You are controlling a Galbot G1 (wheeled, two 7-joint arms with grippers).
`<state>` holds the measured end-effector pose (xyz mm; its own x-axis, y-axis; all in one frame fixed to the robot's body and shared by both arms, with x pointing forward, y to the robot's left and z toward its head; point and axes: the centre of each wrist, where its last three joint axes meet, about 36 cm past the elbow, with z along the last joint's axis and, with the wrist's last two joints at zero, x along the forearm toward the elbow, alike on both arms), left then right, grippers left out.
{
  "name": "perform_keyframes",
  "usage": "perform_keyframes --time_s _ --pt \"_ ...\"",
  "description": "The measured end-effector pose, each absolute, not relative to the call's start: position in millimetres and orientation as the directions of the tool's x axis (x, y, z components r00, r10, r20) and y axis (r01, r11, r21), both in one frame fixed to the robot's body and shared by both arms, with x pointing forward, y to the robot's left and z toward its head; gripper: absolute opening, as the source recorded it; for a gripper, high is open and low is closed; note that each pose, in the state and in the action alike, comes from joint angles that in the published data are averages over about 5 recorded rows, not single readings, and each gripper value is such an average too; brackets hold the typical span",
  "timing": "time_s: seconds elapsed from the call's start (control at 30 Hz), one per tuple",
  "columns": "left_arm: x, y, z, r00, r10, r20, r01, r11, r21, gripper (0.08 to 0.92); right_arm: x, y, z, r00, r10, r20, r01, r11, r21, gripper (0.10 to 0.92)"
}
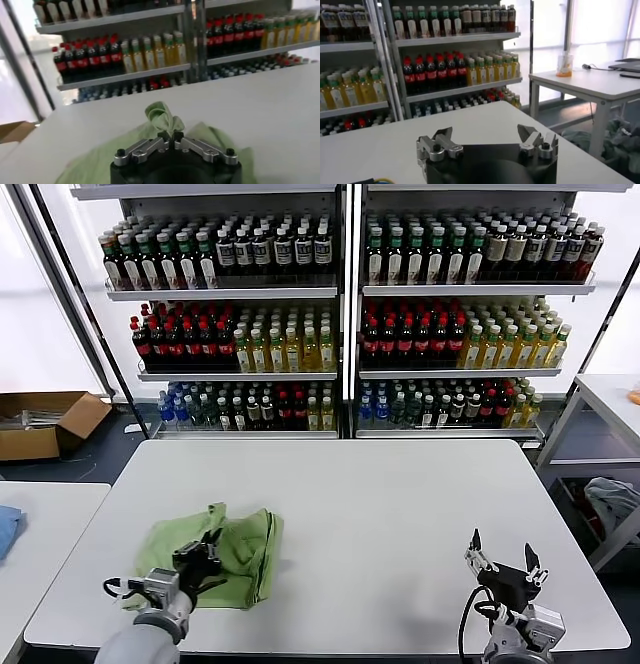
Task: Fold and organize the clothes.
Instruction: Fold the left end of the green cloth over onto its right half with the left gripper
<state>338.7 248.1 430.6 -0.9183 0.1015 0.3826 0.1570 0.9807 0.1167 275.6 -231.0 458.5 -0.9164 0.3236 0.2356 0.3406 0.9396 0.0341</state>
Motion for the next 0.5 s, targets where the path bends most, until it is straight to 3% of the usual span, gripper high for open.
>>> perform_keyframes --time_s 0.33,0.5 --pt "340 211 417 -0.895 0.189 0.403 0.241 0.967 0.081 0.103 271 -226 450 -0.911 0.328 0.252 0.346 0.938 0.028 0.823" --pt "339 197 402 -0.884 0.208 0.419 0.265 0.961 0.081 0.170 271 -224 445 -0.910 0.324 0.261 0.341 0.940 0.024 0.823"
